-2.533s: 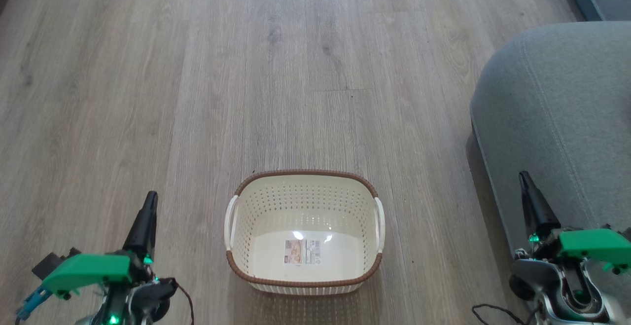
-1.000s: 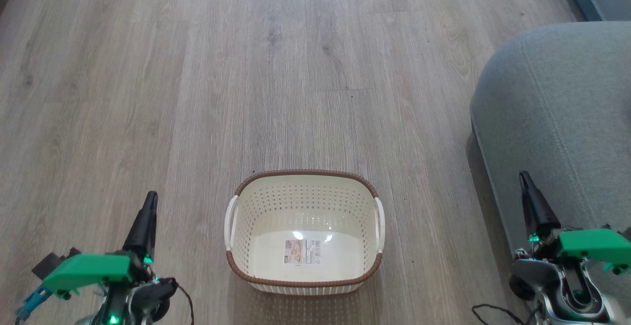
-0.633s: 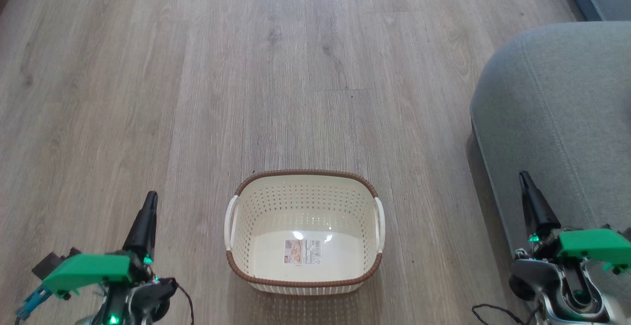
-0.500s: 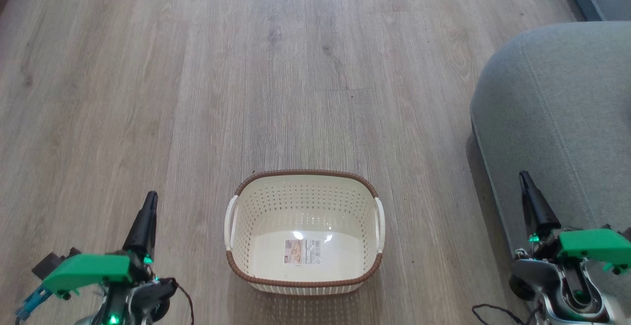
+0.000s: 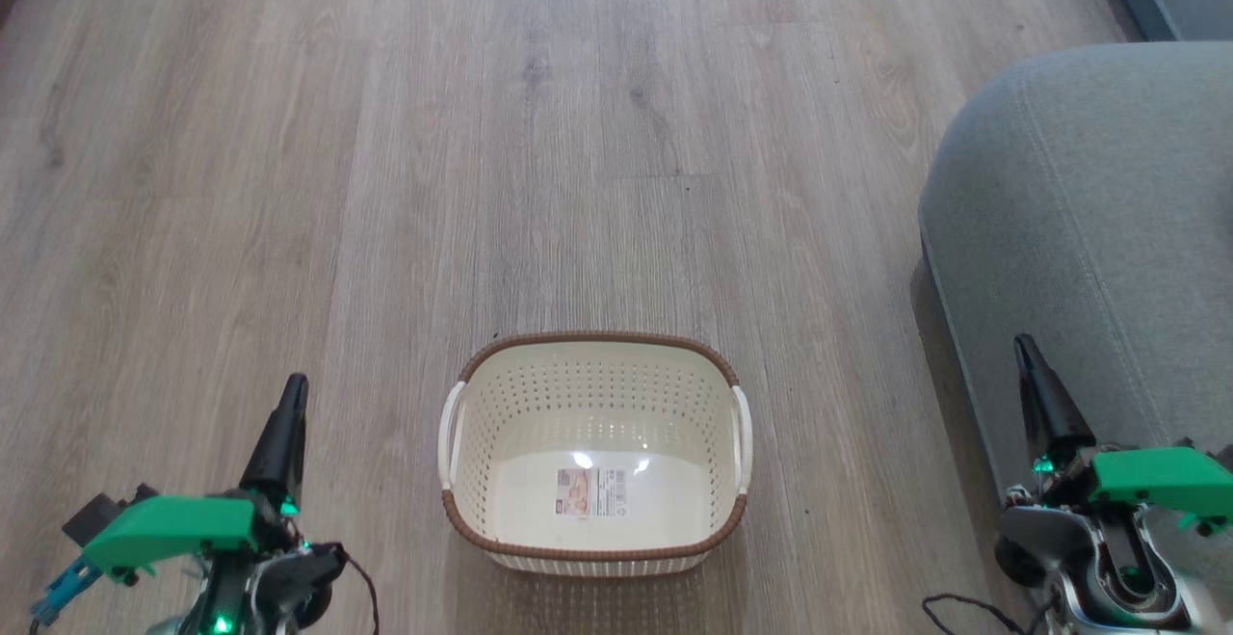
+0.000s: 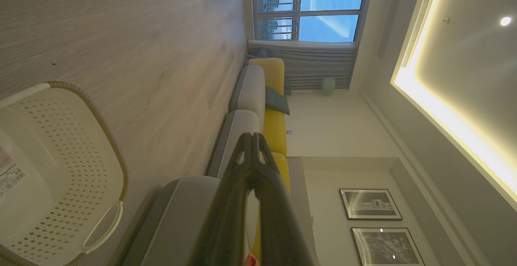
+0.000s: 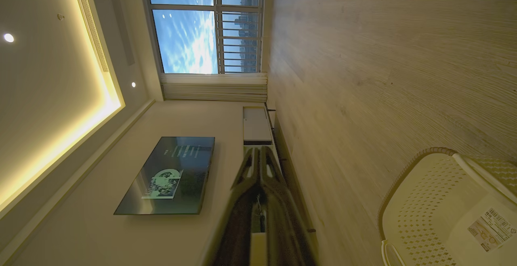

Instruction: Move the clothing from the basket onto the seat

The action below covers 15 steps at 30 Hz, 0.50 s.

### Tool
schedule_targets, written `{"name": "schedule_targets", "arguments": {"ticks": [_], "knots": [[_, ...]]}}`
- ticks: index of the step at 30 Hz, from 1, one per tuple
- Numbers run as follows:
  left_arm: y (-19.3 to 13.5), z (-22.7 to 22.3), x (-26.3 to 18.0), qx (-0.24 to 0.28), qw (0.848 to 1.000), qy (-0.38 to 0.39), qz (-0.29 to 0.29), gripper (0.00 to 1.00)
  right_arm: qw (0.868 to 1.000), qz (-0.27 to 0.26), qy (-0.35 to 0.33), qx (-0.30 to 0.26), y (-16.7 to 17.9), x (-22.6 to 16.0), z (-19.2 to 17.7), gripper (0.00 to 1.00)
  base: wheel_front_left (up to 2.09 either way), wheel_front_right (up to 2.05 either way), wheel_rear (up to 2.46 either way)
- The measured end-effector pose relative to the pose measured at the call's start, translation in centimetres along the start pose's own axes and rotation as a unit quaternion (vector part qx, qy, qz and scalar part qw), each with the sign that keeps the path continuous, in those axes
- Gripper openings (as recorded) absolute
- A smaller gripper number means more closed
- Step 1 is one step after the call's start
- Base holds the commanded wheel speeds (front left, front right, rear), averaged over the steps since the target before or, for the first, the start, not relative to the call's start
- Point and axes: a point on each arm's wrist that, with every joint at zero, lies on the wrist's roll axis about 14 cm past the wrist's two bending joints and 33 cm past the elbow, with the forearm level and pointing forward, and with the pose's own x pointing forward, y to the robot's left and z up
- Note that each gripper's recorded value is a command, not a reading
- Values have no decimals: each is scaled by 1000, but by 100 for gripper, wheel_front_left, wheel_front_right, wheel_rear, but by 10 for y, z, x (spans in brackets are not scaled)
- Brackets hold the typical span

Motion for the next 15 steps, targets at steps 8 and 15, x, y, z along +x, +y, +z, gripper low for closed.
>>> {"name": "schedule_targets", "arguments": {"ticks": [8, 15], "knots": [[0, 0, 0, 0, 1000, 0, 0, 0, 1000, 0, 0, 0, 0, 0, 0, 0, 0, 0, 0], [0, 0, 0, 0, 1000, 0, 0, 0, 1000, 0, 0, 0, 0, 0, 0, 0, 0, 0, 0]]}}
